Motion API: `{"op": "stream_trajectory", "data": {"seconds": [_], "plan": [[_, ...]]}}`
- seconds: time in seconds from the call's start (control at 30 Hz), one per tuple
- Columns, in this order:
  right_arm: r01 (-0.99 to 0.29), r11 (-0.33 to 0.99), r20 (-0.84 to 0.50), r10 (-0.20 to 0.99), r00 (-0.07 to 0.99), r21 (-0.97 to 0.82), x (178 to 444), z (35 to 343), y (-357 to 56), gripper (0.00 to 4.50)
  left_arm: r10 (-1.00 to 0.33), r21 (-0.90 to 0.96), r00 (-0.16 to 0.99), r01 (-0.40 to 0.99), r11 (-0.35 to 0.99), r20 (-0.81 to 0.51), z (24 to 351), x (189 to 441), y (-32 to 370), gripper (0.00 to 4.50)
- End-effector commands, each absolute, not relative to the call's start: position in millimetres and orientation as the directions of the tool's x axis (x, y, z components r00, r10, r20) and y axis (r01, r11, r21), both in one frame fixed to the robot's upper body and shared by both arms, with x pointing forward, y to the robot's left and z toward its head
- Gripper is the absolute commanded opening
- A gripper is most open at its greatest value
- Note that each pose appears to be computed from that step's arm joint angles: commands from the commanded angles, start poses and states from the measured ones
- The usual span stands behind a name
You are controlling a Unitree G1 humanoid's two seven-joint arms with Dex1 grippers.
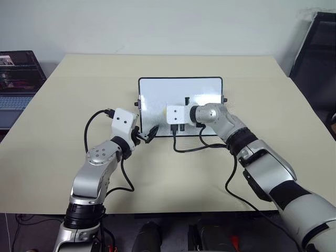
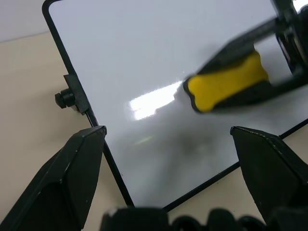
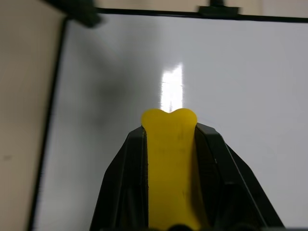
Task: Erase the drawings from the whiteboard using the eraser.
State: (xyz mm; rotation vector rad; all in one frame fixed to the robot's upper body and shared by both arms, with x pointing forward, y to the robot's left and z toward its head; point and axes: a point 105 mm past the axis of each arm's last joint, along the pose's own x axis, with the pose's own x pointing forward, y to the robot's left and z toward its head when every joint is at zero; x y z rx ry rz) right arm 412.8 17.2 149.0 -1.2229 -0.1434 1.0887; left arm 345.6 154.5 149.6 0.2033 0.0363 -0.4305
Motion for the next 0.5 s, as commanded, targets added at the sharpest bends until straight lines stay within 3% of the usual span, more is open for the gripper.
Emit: {"op": "stream_trajectory", "data": {"seconds": [0.03,0.27,0.5], "plan": [[-0.615,0.017,-0.410,0.732,0.545,-0.788,416,155,14,1.00,-0.424,0.216,0.905,0.420,0.881,-0.032,164,344,151,4.50],[-0.695,0.422,-0.136,0.792,0.595,-0.581,416,205,4,0.99,-0.448,0.229,0.894,0.441,0.868,-0.025,169,349,148,4.50],[-0.621,0.657,-0.029,0.677,0.736,-0.428,391,222,-65,0.99,-0.633,0.284,0.772,0.619,0.732,-0.051,173,343,122,4.50]]}}
